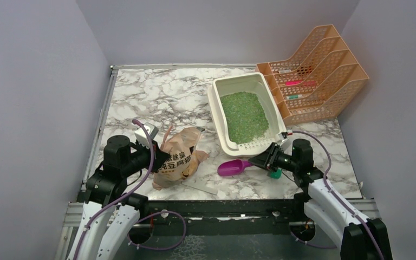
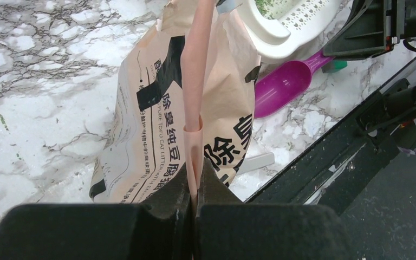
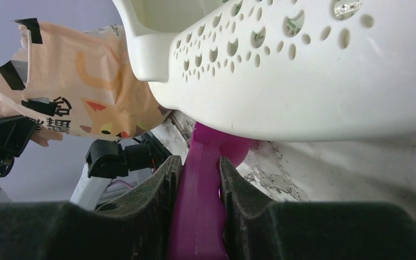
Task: Fill the litter box with clean litter
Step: Place the spatula at the center of the board.
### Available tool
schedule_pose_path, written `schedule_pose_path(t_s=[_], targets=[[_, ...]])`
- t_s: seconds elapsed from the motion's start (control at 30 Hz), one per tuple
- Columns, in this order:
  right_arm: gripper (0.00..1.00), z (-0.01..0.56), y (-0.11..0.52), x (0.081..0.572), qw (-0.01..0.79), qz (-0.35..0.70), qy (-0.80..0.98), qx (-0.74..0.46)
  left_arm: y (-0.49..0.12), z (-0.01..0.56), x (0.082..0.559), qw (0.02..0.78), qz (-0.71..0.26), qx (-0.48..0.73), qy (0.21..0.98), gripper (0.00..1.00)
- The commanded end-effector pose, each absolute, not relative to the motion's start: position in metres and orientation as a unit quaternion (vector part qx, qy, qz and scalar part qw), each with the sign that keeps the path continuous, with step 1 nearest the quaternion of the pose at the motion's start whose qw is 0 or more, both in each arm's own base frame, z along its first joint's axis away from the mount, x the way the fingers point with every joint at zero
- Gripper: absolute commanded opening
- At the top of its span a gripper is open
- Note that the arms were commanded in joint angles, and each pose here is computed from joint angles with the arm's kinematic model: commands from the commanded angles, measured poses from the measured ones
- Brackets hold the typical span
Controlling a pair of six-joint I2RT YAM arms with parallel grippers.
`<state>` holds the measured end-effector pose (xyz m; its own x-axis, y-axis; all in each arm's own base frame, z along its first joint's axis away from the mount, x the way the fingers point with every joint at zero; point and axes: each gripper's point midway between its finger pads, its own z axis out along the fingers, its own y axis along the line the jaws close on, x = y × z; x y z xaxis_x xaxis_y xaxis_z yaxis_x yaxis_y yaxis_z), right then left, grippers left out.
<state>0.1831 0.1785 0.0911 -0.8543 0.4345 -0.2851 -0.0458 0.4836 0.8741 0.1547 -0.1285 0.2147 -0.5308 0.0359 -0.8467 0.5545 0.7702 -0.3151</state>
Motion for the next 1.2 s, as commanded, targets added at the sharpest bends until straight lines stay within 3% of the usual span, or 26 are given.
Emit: schedule_pose_path(t_s=[0.0, 0.17, 0.5, 0.7, 0.97, 1.17], targets=[[0.12, 0.084, 0.172, 0.196, 0.283, 0.475, 0.824, 0.124, -0.121, 0.212, 0.155, 0.458, -0.274, 0.162, 0.830, 0.00], [0.34, 0.077, 0.169, 0.190, 0.267, 0.456, 0.841, 0.119, -0.121, 0.214, 0.153, 0.465, -0.275, 0.163, 0.826, 0.00], [0.56, 0.092, 0.150, 0.194, 0.272, 0.374, 0.881, 0.098, -0.123, 0.207, 0.157, 0.446, -0.277, 0.166, 0.835, 0.00], [0.60, 0.101, 0.144, 0.199, 0.300, 0.359, 0.879, 0.091, -0.126, 0.206, 0.156, 0.439, -0.282, 0.175, 0.835, 0.00], [0.62, 0.085, 0.143, 0.193, 0.273, 0.351, 0.891, 0.093, -0.125, 0.205, 0.157, 0.438, -0.280, 0.175, 0.836, 0.00], [0.70, 0.085, 0.141, 0.194, 0.270, 0.342, 0.894, 0.100, -0.125, 0.205, 0.157, 0.439, -0.279, 0.174, 0.836, 0.00]])
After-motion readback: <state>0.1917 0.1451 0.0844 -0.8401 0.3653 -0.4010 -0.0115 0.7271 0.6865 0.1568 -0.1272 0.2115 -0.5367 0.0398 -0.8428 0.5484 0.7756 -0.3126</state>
